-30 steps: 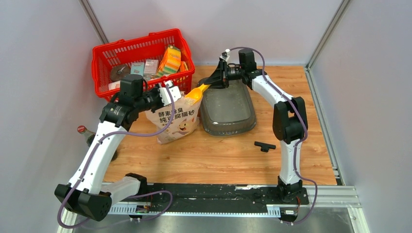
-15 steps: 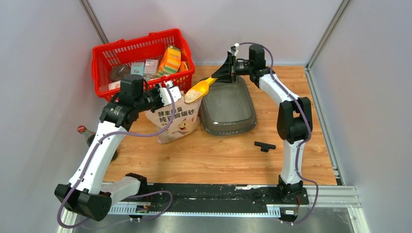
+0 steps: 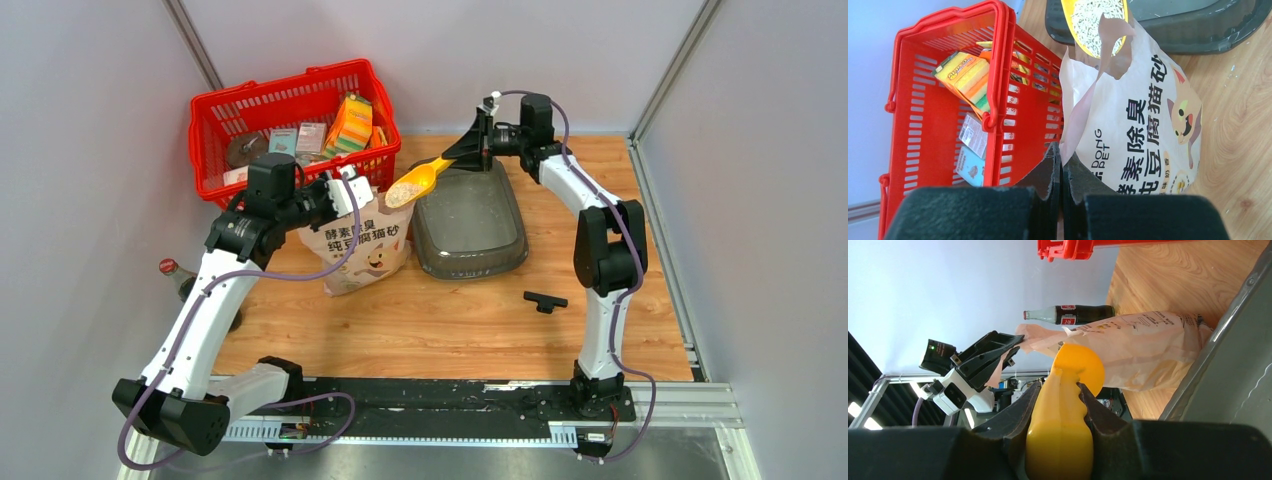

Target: Fill the litter box with clean litter

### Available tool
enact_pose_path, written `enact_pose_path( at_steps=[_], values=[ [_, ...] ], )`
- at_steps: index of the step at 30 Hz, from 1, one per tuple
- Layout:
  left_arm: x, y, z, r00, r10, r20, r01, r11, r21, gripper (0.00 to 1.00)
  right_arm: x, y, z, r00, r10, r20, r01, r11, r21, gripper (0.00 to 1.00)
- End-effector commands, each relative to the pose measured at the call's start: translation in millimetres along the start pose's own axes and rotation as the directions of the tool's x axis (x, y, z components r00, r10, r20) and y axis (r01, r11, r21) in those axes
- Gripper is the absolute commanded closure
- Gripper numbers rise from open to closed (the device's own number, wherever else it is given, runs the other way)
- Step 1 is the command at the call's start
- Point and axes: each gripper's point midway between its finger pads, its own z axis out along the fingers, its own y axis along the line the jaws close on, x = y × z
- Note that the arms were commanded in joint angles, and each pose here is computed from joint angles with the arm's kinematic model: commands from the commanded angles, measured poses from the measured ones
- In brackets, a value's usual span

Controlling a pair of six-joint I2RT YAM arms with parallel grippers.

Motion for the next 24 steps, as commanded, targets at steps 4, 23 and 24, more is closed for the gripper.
enact_pose_path(
  at_steps=[4, 23, 24],
  values=[
    [-46, 42, -18, 0.991, 0.069, 0.118, -0.053, 0.99, -0.134, 1.0, -6, 27, -16, 0.998, -0.057, 0.005, 0.058, 0.996, -0.069, 1.0],
    [-45, 49, -5, 0.994, 0.067, 0.092, -0.056, 0.992, -0.114, 1.0, -69, -13, -137, 0.961, -0.036, 0.274, 0.038, 0.999, 0.001, 1.0],
    [-45, 48, -4, 0.993, 0.066, 0.097, -0.056, 0.992, -0.112, 1.0, -71, -15, -142, 0.957, -0.046, 0.288, 0.044, 0.999, 0.011, 1.0]
  ],
)
